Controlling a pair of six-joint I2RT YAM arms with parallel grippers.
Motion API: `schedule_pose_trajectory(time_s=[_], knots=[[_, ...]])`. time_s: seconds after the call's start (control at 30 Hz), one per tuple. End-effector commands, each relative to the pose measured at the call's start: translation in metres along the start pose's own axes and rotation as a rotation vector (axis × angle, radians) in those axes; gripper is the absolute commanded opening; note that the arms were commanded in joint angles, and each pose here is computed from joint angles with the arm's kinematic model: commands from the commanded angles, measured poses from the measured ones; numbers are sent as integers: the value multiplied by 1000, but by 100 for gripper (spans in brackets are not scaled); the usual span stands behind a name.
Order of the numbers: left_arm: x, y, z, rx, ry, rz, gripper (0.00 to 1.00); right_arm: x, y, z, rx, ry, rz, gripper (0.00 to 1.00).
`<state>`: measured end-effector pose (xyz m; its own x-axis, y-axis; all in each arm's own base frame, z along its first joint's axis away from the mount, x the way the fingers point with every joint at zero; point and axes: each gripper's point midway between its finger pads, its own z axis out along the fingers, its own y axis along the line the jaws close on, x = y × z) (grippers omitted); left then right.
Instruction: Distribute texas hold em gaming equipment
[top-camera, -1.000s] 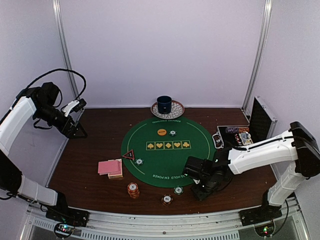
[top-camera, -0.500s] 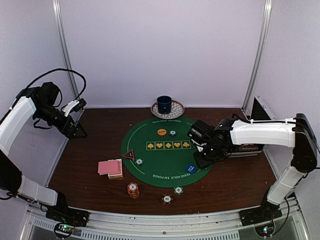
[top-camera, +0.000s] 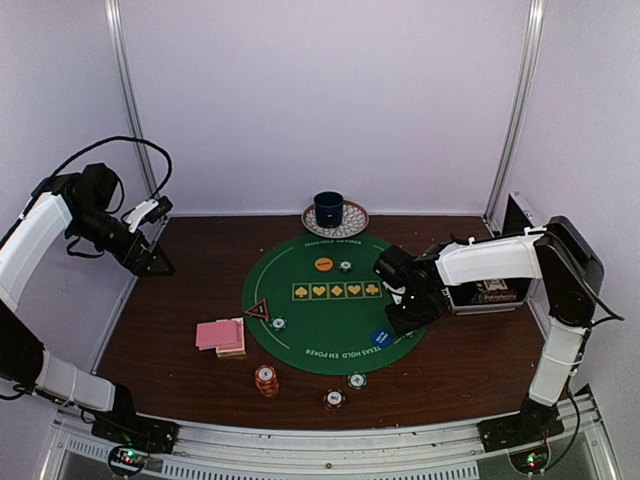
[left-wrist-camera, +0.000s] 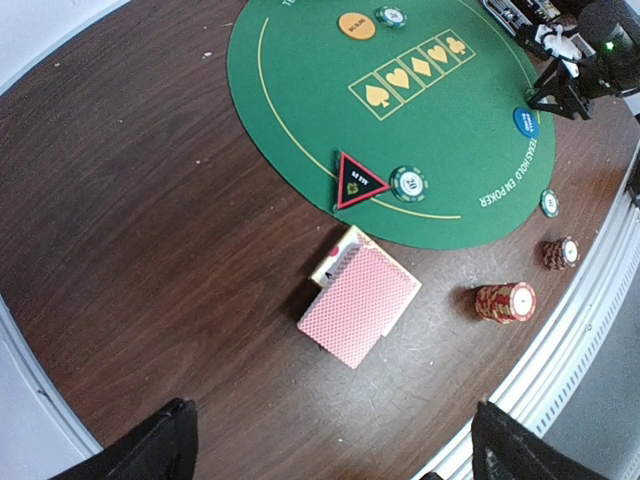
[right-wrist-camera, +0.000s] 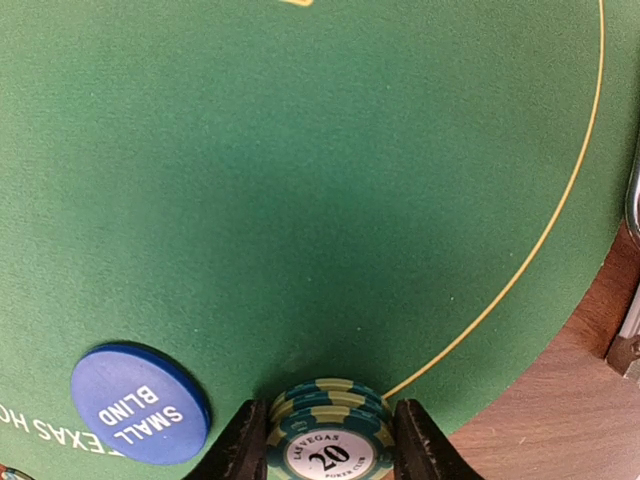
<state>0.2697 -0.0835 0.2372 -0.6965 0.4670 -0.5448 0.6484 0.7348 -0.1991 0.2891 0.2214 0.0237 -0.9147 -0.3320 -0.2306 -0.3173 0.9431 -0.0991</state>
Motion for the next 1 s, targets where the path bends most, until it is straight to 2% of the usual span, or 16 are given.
schedule_pose_trajectory(time_s=[0.0,0.13,0.23,0.33,0.5,0.63,0.8,0.97], knots=[[-6,-4,-9,-7,-24,31,98,-7,4,11,-14,-13,2,49],[-5,-4,-9,-8,-21,34,98,-9,-1,-4,-6,-40,5,69],[-4,-4,-8,-5,-20,33,98,-13,1,-22,-9,-78,-10,76],[-4,-4,-8,-3,-20,33,98,-13,12,-42,-9,-111,-48,76],[-4,-4,-8,-6,-18,33,97,-4,58,-72,-59,-160,-149,73],[-5,-4,-9,-7,-22,35,98,8,106,-79,-122,-167,-239,69],[-6,-5,-10,-9,-26,32,97,20,150,-69,-172,-140,-318,53],[-4,-5,-12,-19,-21,37,97,31,171,-54,-200,-104,-362,41]])
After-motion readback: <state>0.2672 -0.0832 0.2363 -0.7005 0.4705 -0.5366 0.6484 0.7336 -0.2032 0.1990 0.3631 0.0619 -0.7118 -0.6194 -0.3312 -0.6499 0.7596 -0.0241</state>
